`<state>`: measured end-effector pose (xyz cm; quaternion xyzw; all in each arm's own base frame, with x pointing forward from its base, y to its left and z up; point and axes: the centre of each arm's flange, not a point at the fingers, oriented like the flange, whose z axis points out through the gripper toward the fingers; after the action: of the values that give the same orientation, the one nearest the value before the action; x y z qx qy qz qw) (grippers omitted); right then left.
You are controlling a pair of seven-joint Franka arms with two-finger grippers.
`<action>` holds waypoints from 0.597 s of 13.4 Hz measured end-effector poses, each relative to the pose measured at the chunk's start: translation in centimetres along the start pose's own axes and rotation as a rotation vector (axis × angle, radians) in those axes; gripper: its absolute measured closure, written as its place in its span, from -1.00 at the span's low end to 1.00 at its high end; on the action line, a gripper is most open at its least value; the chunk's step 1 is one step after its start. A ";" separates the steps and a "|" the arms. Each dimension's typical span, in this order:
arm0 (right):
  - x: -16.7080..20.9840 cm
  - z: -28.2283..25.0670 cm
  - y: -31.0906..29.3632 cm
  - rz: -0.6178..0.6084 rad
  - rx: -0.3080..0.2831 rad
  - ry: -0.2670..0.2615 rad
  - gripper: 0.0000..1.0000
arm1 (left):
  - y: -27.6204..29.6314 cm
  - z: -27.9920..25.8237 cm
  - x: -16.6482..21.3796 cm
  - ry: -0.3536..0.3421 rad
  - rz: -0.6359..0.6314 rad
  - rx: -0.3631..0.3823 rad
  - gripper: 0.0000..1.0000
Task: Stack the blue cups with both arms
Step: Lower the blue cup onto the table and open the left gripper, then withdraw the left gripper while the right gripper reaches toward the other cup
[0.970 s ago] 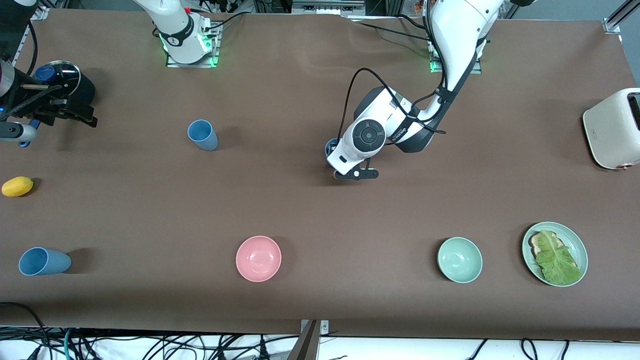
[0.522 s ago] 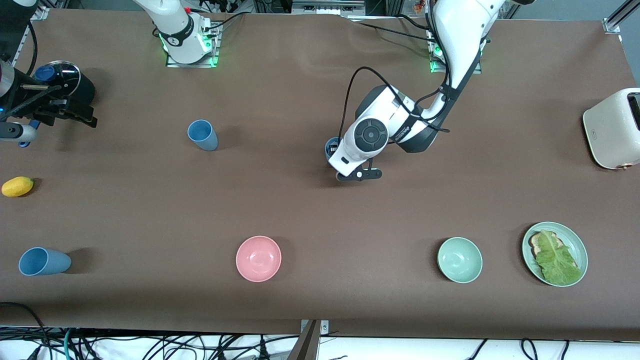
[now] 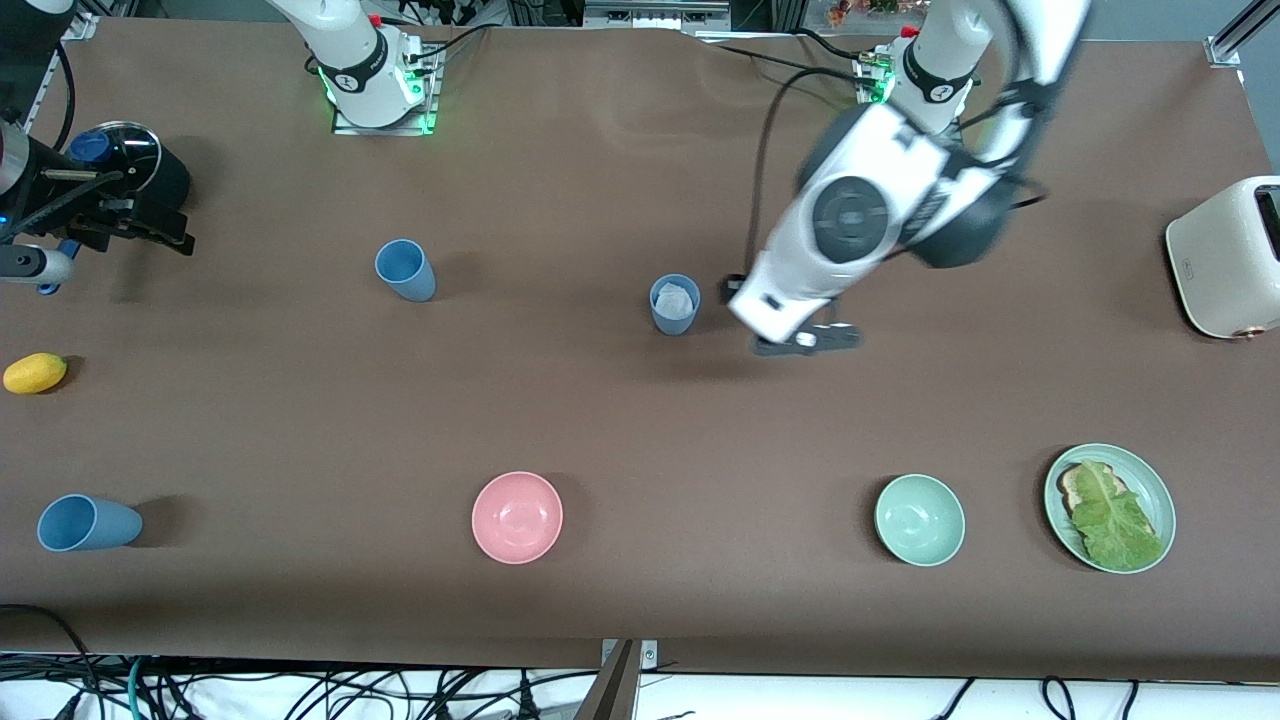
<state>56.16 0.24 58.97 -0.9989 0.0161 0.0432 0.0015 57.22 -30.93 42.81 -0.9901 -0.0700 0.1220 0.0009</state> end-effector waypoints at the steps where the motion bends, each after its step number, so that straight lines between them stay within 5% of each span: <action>1: 0.0 0.0 -0.1 -0.001 0.005 0.001 -1.00 | -2.3 -2.4 0.9 -0.001 -0.008 -0.003 -1.00; 8: 1.6 2.8 -2.5 -0.079 0.010 -0.033 -1.00 | -14.7 -14.7 0.7 0.060 0.120 -0.024 -1.00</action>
<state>57.63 2.75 56.08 -0.9979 -0.0234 0.0595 0.0083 59.39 -16.02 57.20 -0.9956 -0.0120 0.0910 -0.0164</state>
